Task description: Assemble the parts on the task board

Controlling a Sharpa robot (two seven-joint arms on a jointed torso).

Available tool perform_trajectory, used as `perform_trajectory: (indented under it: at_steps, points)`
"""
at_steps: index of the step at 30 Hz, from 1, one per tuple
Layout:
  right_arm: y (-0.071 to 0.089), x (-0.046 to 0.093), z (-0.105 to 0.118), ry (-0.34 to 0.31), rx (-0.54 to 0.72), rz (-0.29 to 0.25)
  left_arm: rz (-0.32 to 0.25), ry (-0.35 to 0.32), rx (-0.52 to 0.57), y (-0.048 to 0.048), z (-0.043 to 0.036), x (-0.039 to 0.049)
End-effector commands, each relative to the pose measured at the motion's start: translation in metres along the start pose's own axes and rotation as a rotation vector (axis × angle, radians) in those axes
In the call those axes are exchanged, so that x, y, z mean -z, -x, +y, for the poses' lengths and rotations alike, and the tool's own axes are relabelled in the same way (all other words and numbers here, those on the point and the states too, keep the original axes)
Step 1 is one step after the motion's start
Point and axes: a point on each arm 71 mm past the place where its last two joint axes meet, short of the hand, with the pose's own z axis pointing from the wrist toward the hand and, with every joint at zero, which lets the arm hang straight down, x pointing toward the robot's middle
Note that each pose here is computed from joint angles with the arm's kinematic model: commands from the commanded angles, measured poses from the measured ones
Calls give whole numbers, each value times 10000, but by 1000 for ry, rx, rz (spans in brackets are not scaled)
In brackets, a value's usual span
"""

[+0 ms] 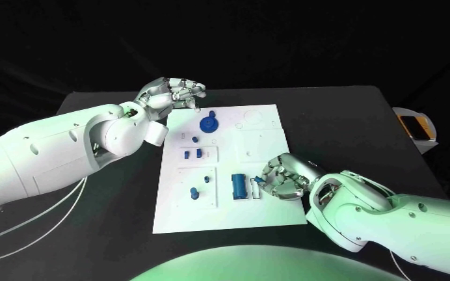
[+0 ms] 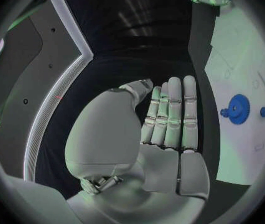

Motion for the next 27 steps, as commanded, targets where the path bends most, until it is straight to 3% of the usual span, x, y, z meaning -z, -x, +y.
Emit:
perform_trajectory:
  at_steps: [1, 27]
  points:
    - [-57, -16, 1, -15, 10, 53, 21, -6, 4, -28, -10, -5]
    - [-117, -60, 13, -34, 42, 72, 23, -2, 5, -30, -6, -6]
